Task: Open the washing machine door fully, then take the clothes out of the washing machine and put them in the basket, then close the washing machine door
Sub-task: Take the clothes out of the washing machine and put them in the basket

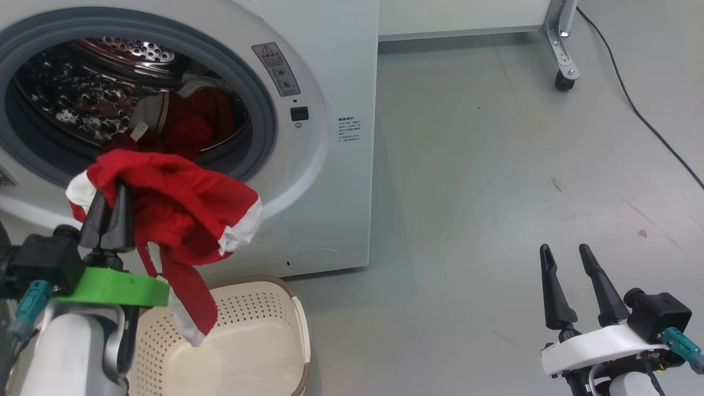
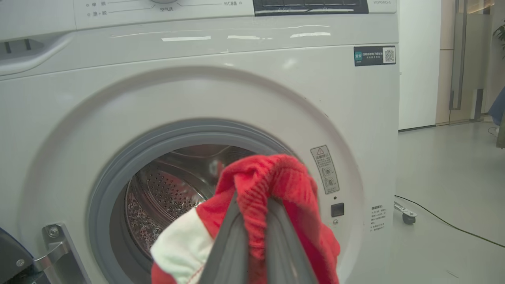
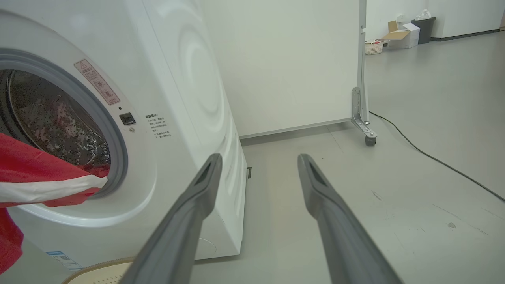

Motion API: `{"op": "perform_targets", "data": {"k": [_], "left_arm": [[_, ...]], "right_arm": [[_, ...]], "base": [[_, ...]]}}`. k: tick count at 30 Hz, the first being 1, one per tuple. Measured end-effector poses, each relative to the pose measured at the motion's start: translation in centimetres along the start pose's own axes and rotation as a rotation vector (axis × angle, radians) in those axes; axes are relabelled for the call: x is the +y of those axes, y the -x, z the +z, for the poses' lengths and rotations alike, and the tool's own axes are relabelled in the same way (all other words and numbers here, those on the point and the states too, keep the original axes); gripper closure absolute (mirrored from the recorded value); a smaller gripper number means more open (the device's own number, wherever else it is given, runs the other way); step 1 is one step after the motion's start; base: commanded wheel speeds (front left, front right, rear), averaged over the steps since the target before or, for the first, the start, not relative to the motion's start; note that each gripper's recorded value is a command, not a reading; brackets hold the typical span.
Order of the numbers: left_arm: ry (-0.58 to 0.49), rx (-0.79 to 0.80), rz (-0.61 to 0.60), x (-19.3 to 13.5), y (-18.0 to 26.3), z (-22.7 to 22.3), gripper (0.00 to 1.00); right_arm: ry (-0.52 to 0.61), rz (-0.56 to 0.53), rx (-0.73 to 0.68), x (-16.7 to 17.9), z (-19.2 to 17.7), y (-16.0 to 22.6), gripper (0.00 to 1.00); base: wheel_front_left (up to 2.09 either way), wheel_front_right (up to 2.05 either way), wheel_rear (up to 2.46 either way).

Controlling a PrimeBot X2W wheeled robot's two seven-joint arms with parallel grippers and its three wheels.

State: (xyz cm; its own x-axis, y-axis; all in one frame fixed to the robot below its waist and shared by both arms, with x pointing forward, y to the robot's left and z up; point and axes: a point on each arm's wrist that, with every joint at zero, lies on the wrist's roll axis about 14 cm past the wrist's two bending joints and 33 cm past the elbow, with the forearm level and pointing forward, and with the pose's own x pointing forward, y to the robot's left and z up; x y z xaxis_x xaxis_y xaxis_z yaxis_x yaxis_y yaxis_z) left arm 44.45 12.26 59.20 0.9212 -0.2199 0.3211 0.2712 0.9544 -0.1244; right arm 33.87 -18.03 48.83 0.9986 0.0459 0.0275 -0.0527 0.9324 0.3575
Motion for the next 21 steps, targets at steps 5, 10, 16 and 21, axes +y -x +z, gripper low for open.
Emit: {"op": "perform_targets", "data": {"k": [5,10,16,21], "left_arm": [[0.006,0.072,0.005,0.0,1.5,-2.3,1.00],[0.013,0.192,0.005,-0.1,3.6,-5.8,1.00],[0.041,0.381,0.044,0.7,6.7,-10.8,1.00],[0.047,0.467,0.052,0.9,7.7,-13.2,1.00]], "right_arm": [[0.001,-0.001,0.008,0.0,-0.2,0.0,0.00],[0.000,-0.001,0.016,0.0,-0.5,-0.1,0.00],[-0.006,0.008,0.040,0.3,-1.2,-0.2,0.00],[-0.005,-0.005,0.055,0.0,-1.7,-0.3,0.00]], "base": [[0.00,0.00,0.00],[0.00,0.00,0.00],[0.00,0.00,0.00],[0.00,0.00,0.00]]}}
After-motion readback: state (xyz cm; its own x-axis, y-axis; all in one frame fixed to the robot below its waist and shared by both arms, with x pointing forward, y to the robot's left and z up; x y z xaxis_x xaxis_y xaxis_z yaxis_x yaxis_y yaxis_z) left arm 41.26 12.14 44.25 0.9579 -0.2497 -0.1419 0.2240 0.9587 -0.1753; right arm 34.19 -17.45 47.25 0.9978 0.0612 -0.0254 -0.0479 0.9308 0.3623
